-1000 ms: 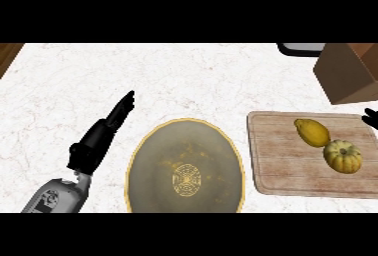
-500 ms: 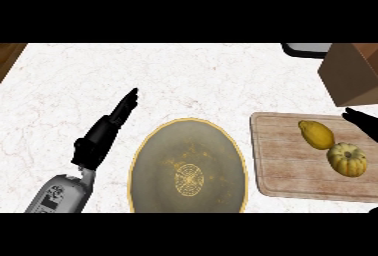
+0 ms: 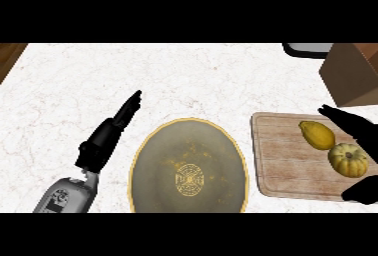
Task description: Pick the lemon from the cutting board and place it in the cardboard box
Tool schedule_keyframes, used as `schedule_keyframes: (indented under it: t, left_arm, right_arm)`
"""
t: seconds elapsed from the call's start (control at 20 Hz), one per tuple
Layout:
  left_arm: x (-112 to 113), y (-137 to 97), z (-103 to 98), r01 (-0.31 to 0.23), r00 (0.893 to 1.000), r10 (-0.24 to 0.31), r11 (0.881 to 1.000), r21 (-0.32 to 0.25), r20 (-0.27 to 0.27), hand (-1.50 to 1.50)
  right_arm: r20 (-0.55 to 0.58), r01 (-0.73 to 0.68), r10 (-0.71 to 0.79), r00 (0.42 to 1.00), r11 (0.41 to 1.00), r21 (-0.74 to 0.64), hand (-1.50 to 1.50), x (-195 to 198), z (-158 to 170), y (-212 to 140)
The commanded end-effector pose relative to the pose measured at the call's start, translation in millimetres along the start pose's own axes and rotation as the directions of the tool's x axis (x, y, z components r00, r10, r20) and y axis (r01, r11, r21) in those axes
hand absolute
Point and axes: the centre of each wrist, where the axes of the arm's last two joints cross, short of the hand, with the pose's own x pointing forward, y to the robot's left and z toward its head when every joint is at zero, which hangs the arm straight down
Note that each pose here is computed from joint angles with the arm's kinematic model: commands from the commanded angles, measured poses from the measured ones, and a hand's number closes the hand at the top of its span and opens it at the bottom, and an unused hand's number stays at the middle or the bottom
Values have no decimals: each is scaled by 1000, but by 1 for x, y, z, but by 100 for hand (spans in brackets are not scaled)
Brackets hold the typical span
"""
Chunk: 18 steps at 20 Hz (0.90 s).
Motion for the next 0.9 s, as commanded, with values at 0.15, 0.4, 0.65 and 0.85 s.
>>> schedule_keyframes:
  t: [0.15, 0.4, 0.65, 0.85]
  left_arm:
    - [-3, 0, -3, -4, 1000, 4, 1000, 18, 3, 0]
    - [8, 11, 12, 11, 1000, -11, 1000, 13, 0, 0]
    - [20, 18, 8, 13, 1000, -13, 1000, 14, 11, 0]
    - [16, 17, -2, -3, 1000, 3, 1000, 13, 0, 0]
  right_arm:
    - [-12, 15, -15, 1000, 1000, -3, -150, -24, -17, 32]
    - [13, -15, 15, 1000, 1000, -23, -150, -15, -34, 15]
    - [-6, -38, 38, 999, 999, -7, -150, -31, -43, 21]
    - [-2, -41, 41, 999, 998, 46, -150, -20, -41, 36]
